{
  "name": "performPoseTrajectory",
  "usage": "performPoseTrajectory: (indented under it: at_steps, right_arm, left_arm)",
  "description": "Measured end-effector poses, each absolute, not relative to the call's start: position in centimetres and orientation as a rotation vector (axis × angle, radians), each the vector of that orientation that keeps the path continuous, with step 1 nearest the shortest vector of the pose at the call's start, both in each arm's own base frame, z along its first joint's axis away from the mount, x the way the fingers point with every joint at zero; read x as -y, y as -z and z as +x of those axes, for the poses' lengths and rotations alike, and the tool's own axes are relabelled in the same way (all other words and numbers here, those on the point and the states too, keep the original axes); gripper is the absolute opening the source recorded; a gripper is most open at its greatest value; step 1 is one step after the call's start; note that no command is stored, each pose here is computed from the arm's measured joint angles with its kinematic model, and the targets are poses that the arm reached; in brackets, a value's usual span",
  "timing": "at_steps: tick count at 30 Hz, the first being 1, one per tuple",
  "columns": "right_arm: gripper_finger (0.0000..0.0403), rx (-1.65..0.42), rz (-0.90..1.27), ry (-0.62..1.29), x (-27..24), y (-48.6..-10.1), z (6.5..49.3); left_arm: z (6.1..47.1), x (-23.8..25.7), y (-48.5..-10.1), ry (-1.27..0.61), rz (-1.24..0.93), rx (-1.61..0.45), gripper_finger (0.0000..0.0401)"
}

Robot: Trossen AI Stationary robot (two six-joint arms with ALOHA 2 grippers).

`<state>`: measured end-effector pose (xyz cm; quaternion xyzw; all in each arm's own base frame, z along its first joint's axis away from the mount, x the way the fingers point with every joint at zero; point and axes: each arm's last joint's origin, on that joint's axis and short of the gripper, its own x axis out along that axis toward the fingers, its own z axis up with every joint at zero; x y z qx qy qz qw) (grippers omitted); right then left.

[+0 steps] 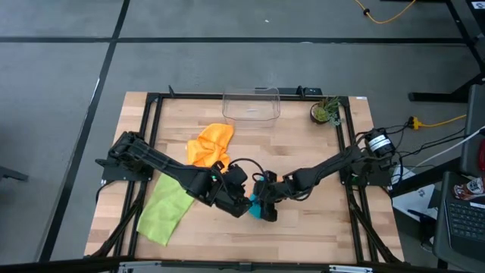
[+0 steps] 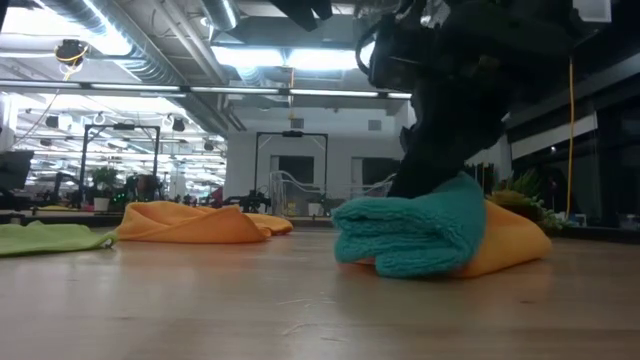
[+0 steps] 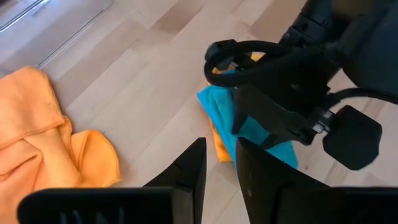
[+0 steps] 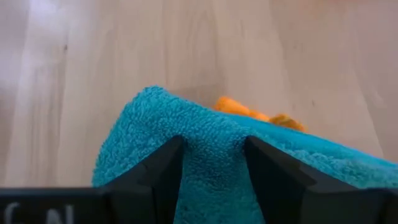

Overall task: Fold microfiber towels
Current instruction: Stack the blue microfiber cloth on top of the bottom orange microfiber cloth, then put the blue microfiber cloth into the transparent bin

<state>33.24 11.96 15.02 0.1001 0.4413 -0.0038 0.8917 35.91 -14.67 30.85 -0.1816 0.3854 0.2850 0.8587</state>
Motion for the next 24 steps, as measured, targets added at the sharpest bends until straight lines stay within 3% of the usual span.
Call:
performPoseTrajectory:
  at_steps: [4,14,24]
  right_arm:
    - [0.0178,-0.888,0.202,0.029,-11.4,-16.3,33.4]
    - [0.0178,-0.689,0.121,-0.008,-10.4,-24.5,31.3]
    - [0.0178,-0.911,0.102,-0.034,-11.3,-24.6,27.7]
  left_arm:
    - [35.8,14.6,-30.8,-0.603,-0.374,-0.818,0.0078]
    - [35.8,14.8,-30.8,-0.598,-0.377,-0.814,0.0078]
    - [36.4,16.2,-30.5,-0.537,-0.42,-0.777,0.0078]
